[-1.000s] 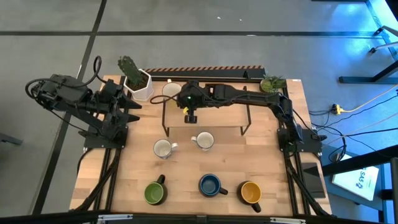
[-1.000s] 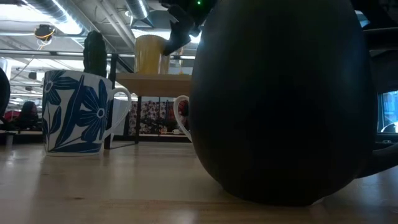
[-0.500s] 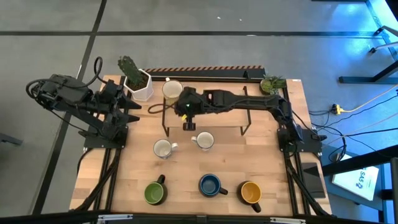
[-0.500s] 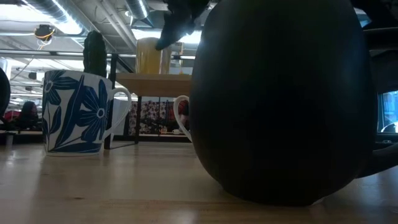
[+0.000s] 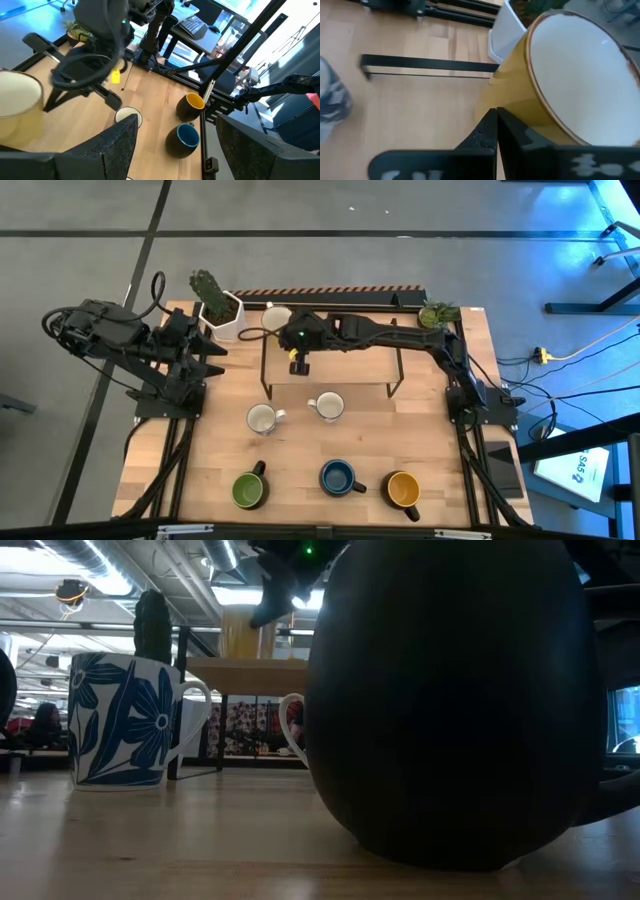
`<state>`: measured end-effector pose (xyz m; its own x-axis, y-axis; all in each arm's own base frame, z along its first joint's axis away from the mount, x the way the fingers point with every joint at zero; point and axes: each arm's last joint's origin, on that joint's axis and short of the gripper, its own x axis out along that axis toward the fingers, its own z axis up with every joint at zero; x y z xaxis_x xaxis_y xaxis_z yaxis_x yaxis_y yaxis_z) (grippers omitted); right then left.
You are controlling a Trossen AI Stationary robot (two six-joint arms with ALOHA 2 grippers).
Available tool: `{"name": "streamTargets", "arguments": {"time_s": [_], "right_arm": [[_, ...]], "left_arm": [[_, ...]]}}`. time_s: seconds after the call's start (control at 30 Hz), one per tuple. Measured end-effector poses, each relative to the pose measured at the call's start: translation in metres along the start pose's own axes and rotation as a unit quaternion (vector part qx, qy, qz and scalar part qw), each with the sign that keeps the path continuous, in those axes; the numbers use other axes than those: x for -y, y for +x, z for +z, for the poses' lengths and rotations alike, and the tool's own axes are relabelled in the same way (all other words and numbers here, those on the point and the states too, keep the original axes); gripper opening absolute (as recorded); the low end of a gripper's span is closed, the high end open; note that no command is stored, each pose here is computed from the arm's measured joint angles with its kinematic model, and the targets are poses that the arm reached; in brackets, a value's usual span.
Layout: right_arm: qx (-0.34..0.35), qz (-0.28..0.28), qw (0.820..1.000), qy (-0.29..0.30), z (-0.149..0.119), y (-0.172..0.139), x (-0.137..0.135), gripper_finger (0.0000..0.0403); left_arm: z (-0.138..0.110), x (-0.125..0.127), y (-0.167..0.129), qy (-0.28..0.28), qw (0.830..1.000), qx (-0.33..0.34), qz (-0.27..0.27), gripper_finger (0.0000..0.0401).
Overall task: Place coffee mugs
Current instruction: Put the yellow cup on the shelf, then put the right white and blue patterned cup on the shelf aligned with the other yellow cup
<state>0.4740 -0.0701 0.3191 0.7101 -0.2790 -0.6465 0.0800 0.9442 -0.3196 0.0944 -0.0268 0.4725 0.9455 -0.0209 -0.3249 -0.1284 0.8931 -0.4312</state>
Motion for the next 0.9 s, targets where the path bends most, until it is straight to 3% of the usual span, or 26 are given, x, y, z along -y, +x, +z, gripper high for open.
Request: {"name": "streamTargets", "arguments": {"time_s": [0.23, 0.37, 0.47, 0.63, 0.8, 0.9], "right_arm": [[0.003, 0.015, 1.0, -0.009, 0.0, -0.001, -0.001, 0.0], [-0.003, 0.082, 0.996, -0.021, 0.002, -0.024, -0.012, 0.0], [-0.037, 0.137, 0.989, -0.041, 0.001, -0.055, -0.029, 0.0001], [-0.159, 0.188, 0.964, -0.097, -0.017, -0.081, -0.068, 0.0005], [-0.225, 0.227, 0.936, -0.145, -0.028, -0.092, -0.106, 0.0068], [-0.205, 0.208, 0.943, -0.157, -0.027, -0.089, -0.125, 0.0131]], "left_arm": [[0.0, 0.0, 0.0, 0.0, 1.0, 0.0, 0.0, 0.0263], [0.0, 0.0, 0.0, 0.0, 1.0, 0.0, 0.0, 0.0263], [0.0, 0.0, 0.0, 0.0, 1.0, -0.002, -0.002, 0.0263], [0.0, -0.001, -0.002, 0.0, 1.0, -0.002, -0.003, 0.0263], [0.0, -0.001, -0.002, 0.0, 1.0, -0.002, -0.003, 0.0263], [-0.001, -0.001, -0.002, 0.0, 1.0, -0.003, -0.002, 0.0263]]}}
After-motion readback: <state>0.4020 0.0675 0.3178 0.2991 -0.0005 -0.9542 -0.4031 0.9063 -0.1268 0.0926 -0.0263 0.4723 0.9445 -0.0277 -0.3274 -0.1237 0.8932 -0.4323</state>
